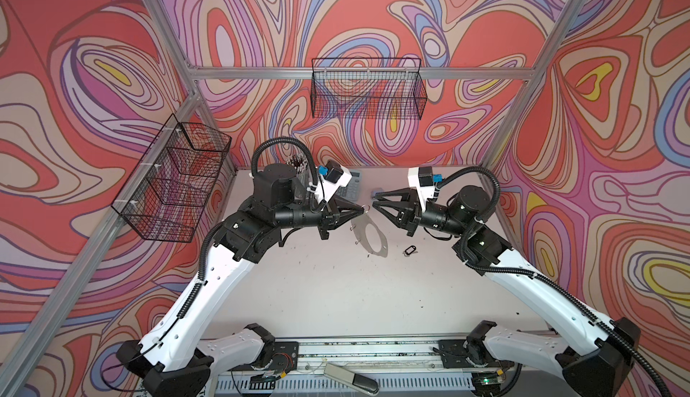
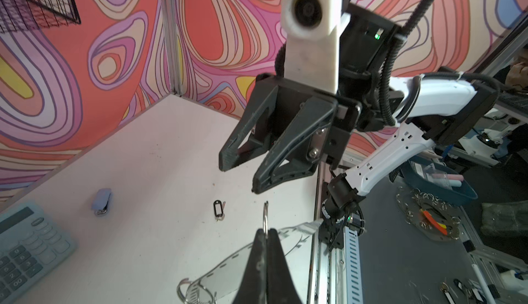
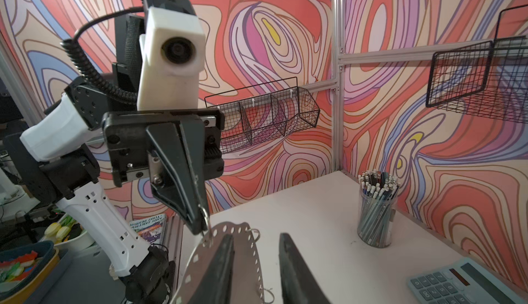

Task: Attach keys to a key ring
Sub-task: Pass the keyring.

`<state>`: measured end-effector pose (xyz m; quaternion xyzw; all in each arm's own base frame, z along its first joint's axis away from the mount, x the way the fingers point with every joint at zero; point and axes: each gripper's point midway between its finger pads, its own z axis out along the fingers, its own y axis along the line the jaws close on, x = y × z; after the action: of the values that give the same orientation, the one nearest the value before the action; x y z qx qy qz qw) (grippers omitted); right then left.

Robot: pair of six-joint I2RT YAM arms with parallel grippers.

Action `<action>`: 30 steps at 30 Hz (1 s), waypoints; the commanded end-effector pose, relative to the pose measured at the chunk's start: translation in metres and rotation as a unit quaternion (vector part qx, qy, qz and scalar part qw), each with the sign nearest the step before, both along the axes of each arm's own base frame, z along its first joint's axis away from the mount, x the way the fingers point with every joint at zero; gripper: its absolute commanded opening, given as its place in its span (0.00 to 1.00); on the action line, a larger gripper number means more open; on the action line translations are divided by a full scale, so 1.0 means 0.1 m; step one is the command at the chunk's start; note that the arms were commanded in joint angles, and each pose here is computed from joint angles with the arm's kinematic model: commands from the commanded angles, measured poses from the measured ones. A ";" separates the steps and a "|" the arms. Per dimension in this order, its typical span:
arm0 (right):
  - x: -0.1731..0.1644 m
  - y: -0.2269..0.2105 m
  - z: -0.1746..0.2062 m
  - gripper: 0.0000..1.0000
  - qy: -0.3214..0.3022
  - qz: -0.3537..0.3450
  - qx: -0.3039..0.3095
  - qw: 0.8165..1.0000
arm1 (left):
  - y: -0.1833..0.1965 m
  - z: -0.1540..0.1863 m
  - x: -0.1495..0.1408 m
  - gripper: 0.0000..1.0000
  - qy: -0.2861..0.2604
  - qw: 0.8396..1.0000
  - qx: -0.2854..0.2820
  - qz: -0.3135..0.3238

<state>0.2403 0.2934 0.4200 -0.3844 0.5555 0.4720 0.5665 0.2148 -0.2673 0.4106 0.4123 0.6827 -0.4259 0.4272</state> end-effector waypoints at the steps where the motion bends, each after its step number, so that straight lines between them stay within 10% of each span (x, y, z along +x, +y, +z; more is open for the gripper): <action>1: -0.08 0.09 -0.15 0.27 0.004 0.048 -0.036 0.998 | 0.05 -0.17 -0.04 0.00 0.011 0.999 0.037 -0.008; 30: -0.20 0.19 -0.30 0.09 0.027 0.114 -0.043 0.992 | -0.02 -0.17 0.00 0.00 0.029 0.999 0.031 -0.016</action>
<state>0.2242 0.3126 0.3860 -0.4533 0.5553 0.5127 0.4726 0.2149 -0.2661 0.3788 0.4157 0.7198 -0.4121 0.3730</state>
